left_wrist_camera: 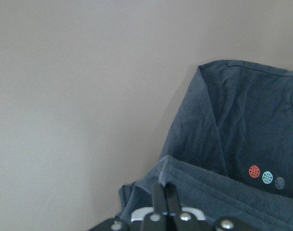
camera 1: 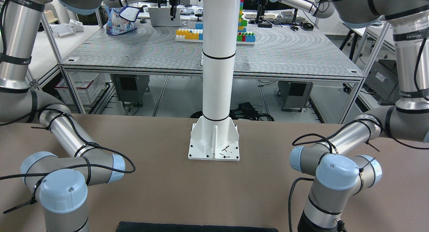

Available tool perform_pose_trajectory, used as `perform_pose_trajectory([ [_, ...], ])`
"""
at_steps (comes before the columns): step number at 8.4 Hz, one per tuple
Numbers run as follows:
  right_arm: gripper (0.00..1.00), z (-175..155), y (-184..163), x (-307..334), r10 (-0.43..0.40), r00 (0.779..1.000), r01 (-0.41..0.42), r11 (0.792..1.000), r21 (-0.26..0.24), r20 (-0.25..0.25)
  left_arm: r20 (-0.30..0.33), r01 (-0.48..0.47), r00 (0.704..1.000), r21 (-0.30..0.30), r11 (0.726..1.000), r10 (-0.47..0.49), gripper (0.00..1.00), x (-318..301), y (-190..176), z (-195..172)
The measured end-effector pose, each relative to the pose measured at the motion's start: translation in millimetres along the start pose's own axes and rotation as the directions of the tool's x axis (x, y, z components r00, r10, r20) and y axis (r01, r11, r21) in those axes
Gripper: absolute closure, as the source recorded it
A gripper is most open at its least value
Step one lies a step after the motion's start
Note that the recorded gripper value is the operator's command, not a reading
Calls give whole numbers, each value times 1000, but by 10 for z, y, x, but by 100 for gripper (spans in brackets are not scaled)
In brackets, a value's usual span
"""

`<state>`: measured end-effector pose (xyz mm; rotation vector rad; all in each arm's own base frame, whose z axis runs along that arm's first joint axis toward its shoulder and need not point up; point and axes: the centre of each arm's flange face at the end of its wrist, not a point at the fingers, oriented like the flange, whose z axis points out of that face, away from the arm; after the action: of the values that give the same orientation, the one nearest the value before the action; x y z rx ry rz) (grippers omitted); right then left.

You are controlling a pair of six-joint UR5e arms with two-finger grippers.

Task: Fold clothes
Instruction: 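Lift the hem with both grippers and fold it toward the collar, then release the hem at the collar and raise both grippers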

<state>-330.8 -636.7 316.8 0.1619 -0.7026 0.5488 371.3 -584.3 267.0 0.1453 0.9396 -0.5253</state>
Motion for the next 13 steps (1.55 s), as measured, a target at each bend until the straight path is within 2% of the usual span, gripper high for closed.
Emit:
perform_pose_trajectory([
  [1, 100, 73, -46, -9, -1, 1000, 1, 1000, 20, 1, -2, 1, 1000, 2, 1000, -1, 100, 3, -53, 85],
  [3, 94, 245, -109, 0, 1, 1000, -1, 999, 42, 12, 1, 3, 1000, 4, 1000, -3, 100, 5, -122, 242],
  [5, 72, 351, -138, 10, 18, 1000, -19, 999, 49, 26, -8, 2, 1000, 6, 1000, -2, 100, 60, -186, 384],
  [6, 57, 349, -148, -13, 43, 998, -45, 997, 55, 35, -7, 2, 1000, 6, 1000, -2, 93, 115, -222, 443],
  [7, 47, 313, -165, -77, 82, 995, -85, 994, 64, 48, -7, 4, 1000, 10, 1000, -4, 79, 155, -278, 491],
  [9, 44, 241, -210, -237, 163, 983, -170, 982, 83, 84, -22, 5, 1000, 20, 1000, -4, 38, 156, -409, 615],
  [11, 41, 238, -226, -284, 203, 970, -215, 973, 85, 134, -35, 5, 999, 26, 1000, -4, 30, 143, -469, 637],
  [13, 41, 109, -43, -74, 231, 956, -245, 968, 56, 184, -50, 5, 999, 31, 1000, -4, 29, 174, -483, 586],
])
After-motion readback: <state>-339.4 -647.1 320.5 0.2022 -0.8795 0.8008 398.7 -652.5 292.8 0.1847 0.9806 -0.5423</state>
